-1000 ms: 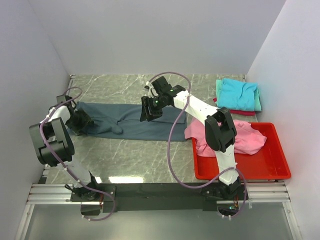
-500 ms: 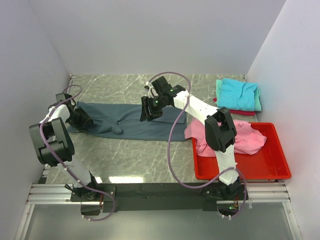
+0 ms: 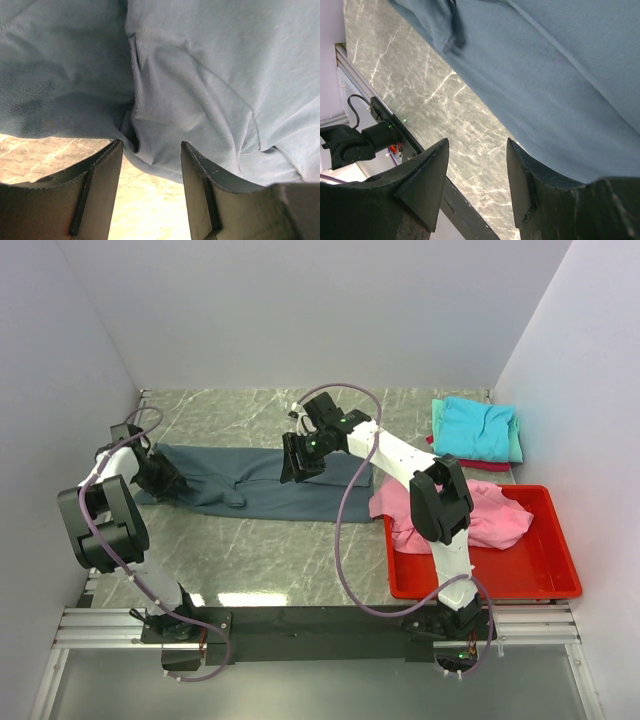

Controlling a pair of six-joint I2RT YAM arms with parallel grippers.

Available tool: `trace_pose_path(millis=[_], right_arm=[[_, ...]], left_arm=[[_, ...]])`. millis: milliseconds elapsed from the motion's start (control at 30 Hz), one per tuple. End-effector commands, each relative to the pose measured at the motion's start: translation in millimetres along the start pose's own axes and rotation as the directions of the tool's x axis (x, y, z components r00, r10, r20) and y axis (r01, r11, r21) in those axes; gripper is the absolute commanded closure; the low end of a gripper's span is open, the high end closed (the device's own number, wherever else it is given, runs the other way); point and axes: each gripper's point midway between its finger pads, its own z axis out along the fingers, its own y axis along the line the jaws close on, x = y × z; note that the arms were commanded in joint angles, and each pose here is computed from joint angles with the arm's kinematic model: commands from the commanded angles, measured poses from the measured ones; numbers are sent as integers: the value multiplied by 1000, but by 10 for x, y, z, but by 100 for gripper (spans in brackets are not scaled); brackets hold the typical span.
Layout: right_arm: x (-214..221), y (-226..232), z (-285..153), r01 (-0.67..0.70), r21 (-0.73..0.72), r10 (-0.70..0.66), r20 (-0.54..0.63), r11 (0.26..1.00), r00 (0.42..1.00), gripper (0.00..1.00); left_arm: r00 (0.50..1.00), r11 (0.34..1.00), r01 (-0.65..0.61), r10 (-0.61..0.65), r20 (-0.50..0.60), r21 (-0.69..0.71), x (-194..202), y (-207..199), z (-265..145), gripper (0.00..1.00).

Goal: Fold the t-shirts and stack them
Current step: Fold the tshirt

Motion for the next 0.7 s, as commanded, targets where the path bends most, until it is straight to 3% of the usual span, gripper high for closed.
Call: trace_pose_path(millis=[0, 267, 667], right_arm=[[-122, 155, -94, 42, -31, -41, 30, 999, 999, 43], [-109, 145, -93, 42, -27, -41, 26, 999, 999, 43], [-116, 143, -48, 40, -35, -39, 10, 999, 999, 43]], left_arm=[[998, 998, -30, 27, 61, 52, -165, -181, -183, 45], [995, 997, -53, 49, 82, 53, -213, -210, -315, 44], [998, 999, -41, 40, 46, 24, -87, -62, -50, 44]])
